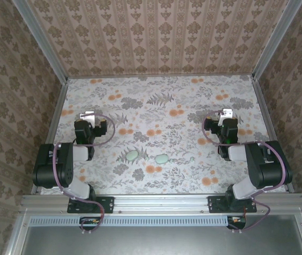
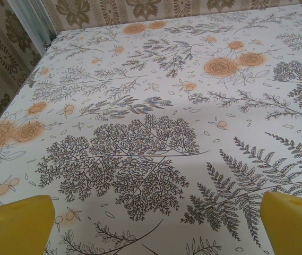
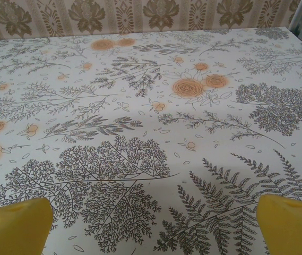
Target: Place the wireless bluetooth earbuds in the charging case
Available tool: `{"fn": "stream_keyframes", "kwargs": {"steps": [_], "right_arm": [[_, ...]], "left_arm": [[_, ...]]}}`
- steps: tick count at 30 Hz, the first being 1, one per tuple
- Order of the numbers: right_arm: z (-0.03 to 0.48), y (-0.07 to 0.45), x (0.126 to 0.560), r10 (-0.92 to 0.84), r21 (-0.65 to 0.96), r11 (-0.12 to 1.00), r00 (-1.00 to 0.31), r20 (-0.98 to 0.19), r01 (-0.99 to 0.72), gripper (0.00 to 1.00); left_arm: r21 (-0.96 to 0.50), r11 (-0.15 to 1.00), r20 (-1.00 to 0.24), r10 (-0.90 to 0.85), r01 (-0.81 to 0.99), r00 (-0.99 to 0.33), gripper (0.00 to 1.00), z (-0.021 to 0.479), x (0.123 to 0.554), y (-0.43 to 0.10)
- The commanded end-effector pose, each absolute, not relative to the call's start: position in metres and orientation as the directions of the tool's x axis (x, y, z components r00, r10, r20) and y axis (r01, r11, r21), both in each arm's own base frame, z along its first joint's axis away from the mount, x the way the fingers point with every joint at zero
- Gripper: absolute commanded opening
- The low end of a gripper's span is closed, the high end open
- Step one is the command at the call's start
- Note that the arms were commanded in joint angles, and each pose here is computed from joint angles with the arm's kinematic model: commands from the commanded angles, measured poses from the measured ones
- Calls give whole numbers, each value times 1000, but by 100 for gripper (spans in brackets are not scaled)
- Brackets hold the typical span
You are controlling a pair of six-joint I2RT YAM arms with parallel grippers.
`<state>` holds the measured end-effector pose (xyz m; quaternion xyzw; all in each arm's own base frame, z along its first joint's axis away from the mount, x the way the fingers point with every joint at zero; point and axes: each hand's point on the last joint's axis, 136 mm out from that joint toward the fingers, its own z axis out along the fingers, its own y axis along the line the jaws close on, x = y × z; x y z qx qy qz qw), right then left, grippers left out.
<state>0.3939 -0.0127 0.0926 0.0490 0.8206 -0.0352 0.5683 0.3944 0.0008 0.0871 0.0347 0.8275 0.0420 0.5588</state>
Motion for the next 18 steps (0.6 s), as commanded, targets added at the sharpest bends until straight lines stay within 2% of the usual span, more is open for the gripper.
{"fn": "stream_keyframes", "kwargs": {"steps": [1,13,18], "right_arm": [[98,-9,399,31,-2,995,-337,-941,97,100],[100,-8,399,28,-3,996,-334,-942,93,100],[117,6,401,-6,-17,1000,-387,-922,24,100]], "left_arm": [[95,995,-928,96,21,-359,100,93,399,-2],[104,994,-930,109,35,-352,100,101,399,-6],[104,994,-924,88,-24,-373,100,121,387,0]]}}
